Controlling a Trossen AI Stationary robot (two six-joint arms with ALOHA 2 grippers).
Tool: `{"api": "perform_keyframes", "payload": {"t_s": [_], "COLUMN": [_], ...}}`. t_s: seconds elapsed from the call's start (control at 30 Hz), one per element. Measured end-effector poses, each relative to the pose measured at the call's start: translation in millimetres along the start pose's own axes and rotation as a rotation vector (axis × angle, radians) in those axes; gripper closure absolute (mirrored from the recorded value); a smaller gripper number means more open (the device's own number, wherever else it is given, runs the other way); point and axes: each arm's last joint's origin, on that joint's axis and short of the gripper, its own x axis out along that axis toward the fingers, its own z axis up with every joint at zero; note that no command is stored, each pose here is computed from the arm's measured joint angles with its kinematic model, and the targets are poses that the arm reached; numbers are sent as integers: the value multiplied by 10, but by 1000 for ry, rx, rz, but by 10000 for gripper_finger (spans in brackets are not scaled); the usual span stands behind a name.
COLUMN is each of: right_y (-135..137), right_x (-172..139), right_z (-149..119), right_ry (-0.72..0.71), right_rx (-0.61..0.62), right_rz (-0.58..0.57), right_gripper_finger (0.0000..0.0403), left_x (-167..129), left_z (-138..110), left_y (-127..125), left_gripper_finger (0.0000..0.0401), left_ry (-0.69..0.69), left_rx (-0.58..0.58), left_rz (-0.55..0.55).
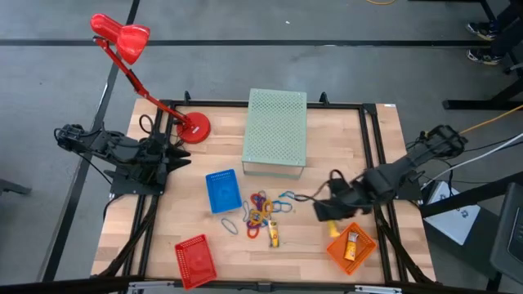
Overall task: Pick & Place Office Desk Supplies
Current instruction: Put the yellow crayon box into the orange basket
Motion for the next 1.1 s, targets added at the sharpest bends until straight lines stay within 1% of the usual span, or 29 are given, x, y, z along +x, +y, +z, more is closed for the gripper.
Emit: {"api": "perform_keyframes", "payload": {"t_s": [0.2,0.27,0.33,0.4,0.6,0.73,1.0,1.1], "right_y": [-263,-313,-330,-325,-265,-234,-206,-195], "right_x": [-39,-7,50,130,403,576,767,802], "right_z": [-303,-387,-454,-495,-567,-614,-703,-714], "right_ry": [8,3,15,14,-28,-1,10,13], "right_rx": [71,94,88,83,66,37,38,38], "right_rz": [-96,-127,-165,-205,-278,-342,-361,-359], "right_gripper_finger": [323,323,323,323,323,323,323,308], "left_x": [-1,-1,-1,-1,-1,-1,-1,-1], "left_z": [35,34,33,33,33,33,29,22], "left_y": [-30,-30,-30,-29,-29,-29,-31,-27], "left_gripper_finger": [249,249,249,249,249,249,249,249], "left_ry": [-27,-26,-25,-25,-25,-23,-15,-7], "left_rx": [-4,2,2,-1,-5,-13,-12,-8], "left_rz": [-39,-39,-38,-38,-38,-40,-49,-46]}}
